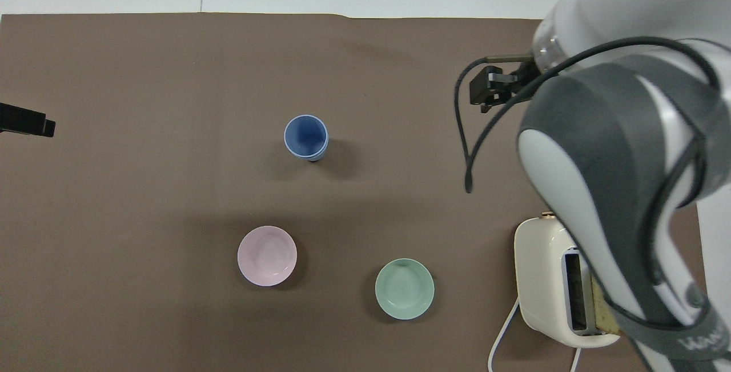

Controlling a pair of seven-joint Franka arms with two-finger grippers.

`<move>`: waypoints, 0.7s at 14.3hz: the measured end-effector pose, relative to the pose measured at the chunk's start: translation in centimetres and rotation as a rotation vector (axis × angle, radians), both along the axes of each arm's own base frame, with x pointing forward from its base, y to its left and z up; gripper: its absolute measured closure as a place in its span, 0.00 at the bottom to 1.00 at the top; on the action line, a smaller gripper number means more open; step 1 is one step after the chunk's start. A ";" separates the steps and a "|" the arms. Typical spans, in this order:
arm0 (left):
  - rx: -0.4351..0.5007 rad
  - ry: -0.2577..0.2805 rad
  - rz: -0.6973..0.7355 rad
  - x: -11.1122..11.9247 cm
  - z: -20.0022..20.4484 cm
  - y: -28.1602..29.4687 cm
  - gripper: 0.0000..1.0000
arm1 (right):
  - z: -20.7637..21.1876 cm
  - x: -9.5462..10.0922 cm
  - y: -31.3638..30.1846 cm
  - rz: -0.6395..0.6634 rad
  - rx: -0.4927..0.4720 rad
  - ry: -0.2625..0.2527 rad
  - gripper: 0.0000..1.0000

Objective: Stack blue cups with both arms

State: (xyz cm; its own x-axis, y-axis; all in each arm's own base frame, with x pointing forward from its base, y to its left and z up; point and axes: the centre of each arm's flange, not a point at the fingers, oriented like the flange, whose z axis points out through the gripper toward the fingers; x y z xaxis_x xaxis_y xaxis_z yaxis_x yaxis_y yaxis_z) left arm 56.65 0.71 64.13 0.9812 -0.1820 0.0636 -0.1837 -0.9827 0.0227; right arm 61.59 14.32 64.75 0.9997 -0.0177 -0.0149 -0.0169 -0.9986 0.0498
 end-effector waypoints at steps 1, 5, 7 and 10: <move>0.000 0.015 -0.001 -0.2 -0.1 0.0 0.00 | 0.5 0.2 -3.1 0.013 -0.001 0.007 0.00; -0.001 0.020 -0.002 -0.3 -0.1 -0.1 0.00 | 0.8 0.9 -12.7 -0.007 0.006 0.012 0.00; -0.001 0.017 -0.003 -0.4 0.2 -0.3 0.00 | 0.4 0.2 -14.1 -0.022 0.008 0.021 0.00; -0.002 0.011 -0.003 -0.7 0.6 -0.3 0.00 | -1.0 -1.1 -14.1 0.010 -0.003 -0.015 0.00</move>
